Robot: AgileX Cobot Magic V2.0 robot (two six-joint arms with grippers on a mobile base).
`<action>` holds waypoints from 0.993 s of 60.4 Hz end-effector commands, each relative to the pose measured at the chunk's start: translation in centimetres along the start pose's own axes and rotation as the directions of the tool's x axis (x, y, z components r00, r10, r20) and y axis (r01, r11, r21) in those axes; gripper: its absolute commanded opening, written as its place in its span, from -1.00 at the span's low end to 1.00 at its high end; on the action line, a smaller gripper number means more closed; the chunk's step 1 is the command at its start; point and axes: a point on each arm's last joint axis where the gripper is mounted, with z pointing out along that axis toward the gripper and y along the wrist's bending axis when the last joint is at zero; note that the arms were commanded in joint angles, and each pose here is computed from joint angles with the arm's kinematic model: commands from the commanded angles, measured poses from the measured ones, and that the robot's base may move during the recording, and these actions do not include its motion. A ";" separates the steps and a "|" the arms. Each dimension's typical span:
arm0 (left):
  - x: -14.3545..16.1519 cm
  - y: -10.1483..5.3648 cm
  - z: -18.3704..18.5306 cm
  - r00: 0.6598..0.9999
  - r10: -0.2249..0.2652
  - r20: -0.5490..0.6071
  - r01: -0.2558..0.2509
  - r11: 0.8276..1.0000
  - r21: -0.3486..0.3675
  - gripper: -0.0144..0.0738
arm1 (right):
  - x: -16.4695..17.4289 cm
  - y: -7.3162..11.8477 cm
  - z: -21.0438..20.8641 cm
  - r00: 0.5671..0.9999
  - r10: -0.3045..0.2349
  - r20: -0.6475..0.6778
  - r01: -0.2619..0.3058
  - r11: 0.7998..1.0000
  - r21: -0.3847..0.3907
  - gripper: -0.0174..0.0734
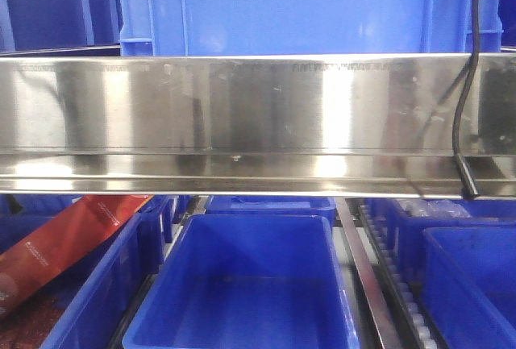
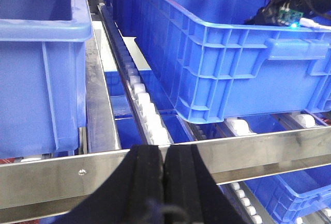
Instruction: Place cylindrical capacitor in blue bin on shelf
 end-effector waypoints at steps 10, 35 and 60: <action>0.0 0.0 -0.1 1.000 -0.003 0.013 0.003 1.000 0.005 -0.92 | -0.4 0.2 -1.1 1.000 0.001 0.000 -0.001 1.000 -0.004 -0.10; 0.0 0.0 -0.1 1.000 -0.003 0.013 0.003 1.000 0.005 -0.92 | -1.7 0.6 -6.2 0.993 -0.006 0.115 0.007 1.000 -0.006 0.63; 0.0 0.0 -0.1 1.000 0.000 0.014 0.000 1.000 0.002 -0.92 | -0.8 1.2 -20.0 0.931 -0.069 0.359 0.050 0.997 0.062 -0.93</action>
